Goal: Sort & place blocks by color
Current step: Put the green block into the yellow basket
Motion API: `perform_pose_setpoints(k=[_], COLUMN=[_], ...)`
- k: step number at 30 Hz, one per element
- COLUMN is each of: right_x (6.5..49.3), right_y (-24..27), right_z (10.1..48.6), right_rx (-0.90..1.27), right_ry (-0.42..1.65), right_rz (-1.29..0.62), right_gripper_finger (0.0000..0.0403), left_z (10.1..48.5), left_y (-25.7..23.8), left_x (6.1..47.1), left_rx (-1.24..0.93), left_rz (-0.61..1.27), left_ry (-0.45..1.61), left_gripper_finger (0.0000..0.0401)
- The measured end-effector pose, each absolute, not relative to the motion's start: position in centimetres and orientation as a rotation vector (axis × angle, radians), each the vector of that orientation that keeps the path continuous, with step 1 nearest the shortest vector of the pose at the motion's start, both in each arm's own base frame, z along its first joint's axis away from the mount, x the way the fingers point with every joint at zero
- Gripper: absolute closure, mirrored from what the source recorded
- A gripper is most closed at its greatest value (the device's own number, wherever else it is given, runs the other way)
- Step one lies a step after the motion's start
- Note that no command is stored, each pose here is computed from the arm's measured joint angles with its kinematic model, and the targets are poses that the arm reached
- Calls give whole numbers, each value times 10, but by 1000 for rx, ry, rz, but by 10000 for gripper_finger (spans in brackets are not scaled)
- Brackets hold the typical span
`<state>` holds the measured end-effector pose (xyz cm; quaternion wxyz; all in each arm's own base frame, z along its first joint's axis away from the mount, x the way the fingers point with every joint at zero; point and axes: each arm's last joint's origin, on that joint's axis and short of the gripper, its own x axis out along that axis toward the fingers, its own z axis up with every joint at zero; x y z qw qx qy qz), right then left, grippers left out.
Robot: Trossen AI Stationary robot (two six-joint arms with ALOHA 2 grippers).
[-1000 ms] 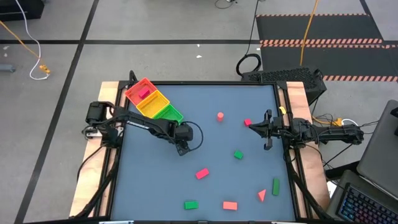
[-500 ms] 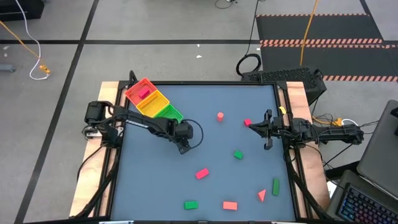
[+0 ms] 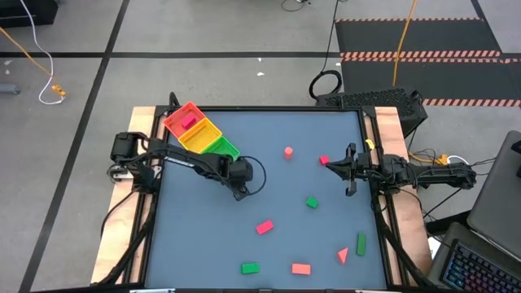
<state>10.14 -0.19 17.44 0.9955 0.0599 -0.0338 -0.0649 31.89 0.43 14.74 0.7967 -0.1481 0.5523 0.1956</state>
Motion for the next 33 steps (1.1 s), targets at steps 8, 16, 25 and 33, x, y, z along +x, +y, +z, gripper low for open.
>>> perform_pose_setpoints(k=[8,16,25,33], right_x=[101,102,103,102], right_y=[-2,-2,-2,-2], right_z=[174,173,174,174], right_rx=[116,115,116,116], right_ry=[-65,-56,-60,-59], right_rz=[-131,-133,-132,-131], right_gripper_finger=[403,403,403,403], left_z=[187,247,255,233], left_y=[0,26,82,119], left_x=[316,265,227,214], left_rx=[-373,-206,-245,-299], left_rz=[264,588,832,887], left_ry=[1076,1063,1174,1254], left_gripper_finger=[272,272,272,272])
